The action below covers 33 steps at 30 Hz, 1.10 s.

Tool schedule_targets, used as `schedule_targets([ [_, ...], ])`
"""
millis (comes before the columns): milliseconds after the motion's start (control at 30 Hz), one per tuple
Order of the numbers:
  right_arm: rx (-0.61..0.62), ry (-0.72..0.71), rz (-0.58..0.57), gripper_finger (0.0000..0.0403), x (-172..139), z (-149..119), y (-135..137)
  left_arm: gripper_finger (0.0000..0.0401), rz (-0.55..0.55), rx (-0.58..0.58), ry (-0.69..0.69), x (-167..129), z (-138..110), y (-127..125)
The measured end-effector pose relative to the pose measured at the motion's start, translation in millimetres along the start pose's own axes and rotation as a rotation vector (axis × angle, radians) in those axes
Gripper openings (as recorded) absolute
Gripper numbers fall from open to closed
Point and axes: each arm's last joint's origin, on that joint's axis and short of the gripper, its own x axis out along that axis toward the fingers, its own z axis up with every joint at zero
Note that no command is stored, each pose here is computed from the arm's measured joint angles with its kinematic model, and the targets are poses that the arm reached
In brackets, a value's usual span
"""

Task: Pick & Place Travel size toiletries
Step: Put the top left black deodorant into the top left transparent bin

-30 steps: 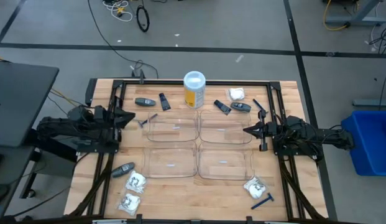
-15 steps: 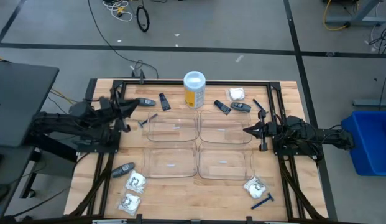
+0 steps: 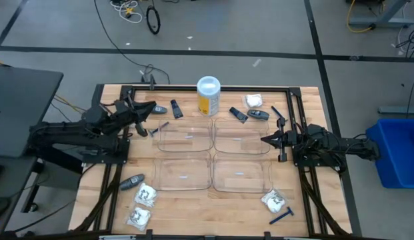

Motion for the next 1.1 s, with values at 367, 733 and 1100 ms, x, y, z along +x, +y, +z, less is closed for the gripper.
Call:
schedule_targets([
  [367,0.000,-0.001,0.000,0.0012,0,0,0,0.0034,0.043,-0.002,-0.004,9,-2,19],
  [733,0.000,0.000,0.000,0.0012,0,0,0,0.0034,0.062,-0.006,0.030,12,-4,38],
  [1100,0.000,0.000,0.000,0.0012,0,0,0,0.0034,0.087,0.110,0.240,29,20,54],
])
